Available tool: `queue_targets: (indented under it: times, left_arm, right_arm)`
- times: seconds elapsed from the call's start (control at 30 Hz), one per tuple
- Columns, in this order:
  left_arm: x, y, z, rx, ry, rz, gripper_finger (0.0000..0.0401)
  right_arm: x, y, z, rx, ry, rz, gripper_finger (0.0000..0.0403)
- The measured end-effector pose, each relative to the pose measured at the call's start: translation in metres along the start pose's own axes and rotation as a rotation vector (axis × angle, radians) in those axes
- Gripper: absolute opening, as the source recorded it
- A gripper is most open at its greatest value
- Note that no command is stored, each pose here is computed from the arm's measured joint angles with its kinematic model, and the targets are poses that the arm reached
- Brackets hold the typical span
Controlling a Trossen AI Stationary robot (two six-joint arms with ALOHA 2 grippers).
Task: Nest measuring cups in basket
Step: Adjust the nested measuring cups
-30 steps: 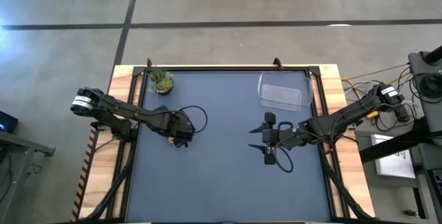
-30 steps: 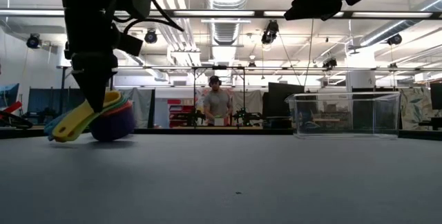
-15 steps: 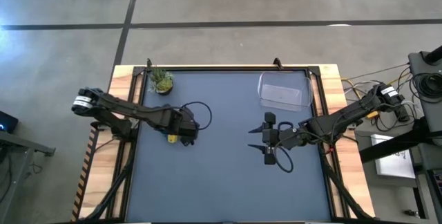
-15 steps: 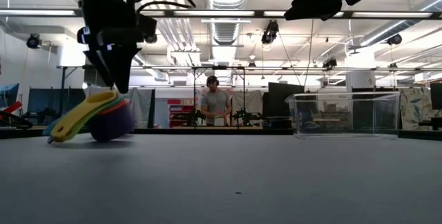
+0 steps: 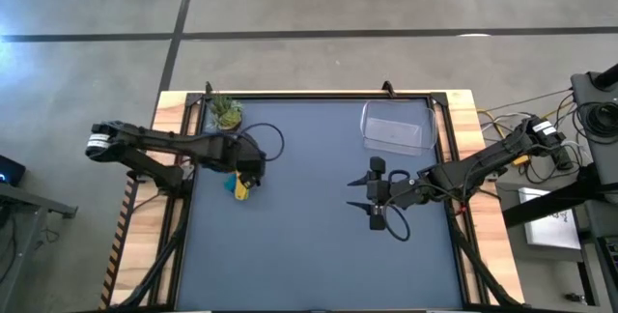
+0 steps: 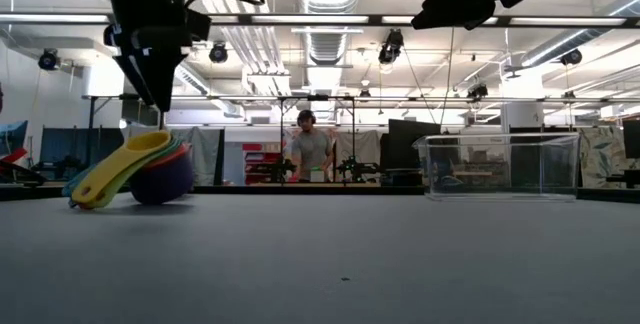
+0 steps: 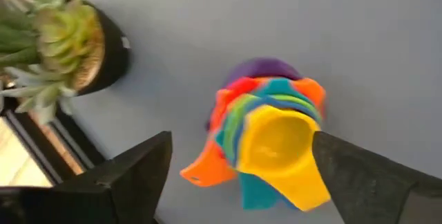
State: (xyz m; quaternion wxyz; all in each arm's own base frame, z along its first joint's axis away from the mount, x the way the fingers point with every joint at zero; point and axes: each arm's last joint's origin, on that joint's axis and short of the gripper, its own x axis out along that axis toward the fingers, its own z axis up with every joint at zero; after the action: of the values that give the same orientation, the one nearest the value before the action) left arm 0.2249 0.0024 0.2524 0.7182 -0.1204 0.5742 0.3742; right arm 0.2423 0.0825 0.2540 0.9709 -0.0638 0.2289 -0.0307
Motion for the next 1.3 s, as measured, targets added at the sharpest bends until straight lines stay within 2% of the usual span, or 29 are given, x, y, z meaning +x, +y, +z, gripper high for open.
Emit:
queue_targets:
  times: [0.13,0.3,0.47,0.73,0.9,1.07,1.2,1.3]
  left_arm:
    - [0.004,0.011,0.004,-0.049,-0.007,0.031,0.0288]
    - [0.026,0.011,0.007,0.005,0.075,0.099,0.0263]
    - [0.043,0.005,0.007,0.063,0.136,0.134,0.0263]
    - [0.053,0.007,0.02,0.05,0.105,0.115,0.0265]
    - [0.044,0.015,0.019,0.053,0.082,0.097,0.0265]
    - [0.032,0.033,0.014,-0.025,0.018,0.109,0.0263]
    - [0.039,0.042,0.01,-0.064,0.035,0.139,0.0235]
    - [0.05,0.046,0.004,-0.067,0.076,0.166,0.0188]
  right_arm:
    - [0.0,0.0,0.0,0.0,0.0,0.0,0.0219]
    - [0.0,0.0,0.001,0.006,-0.014,0.001,0.0219]
    - [0.0,0.0,0.0,0.003,-0.009,0.001,0.0219]
    - [0.001,0.0,-0.002,-0.002,-0.024,0.0,0.0219]
    - [0.002,0.0,-0.004,-0.007,-0.019,-0.001,0.0219]
    - [0.002,0.0,-0.006,-0.013,-0.013,-0.001,0.0219]
    - [0.002,0.0,-0.005,-0.014,-0.028,0.0,0.0219]
    - [0.002,0.0,-0.004,-0.009,-0.039,0.003,0.0219]
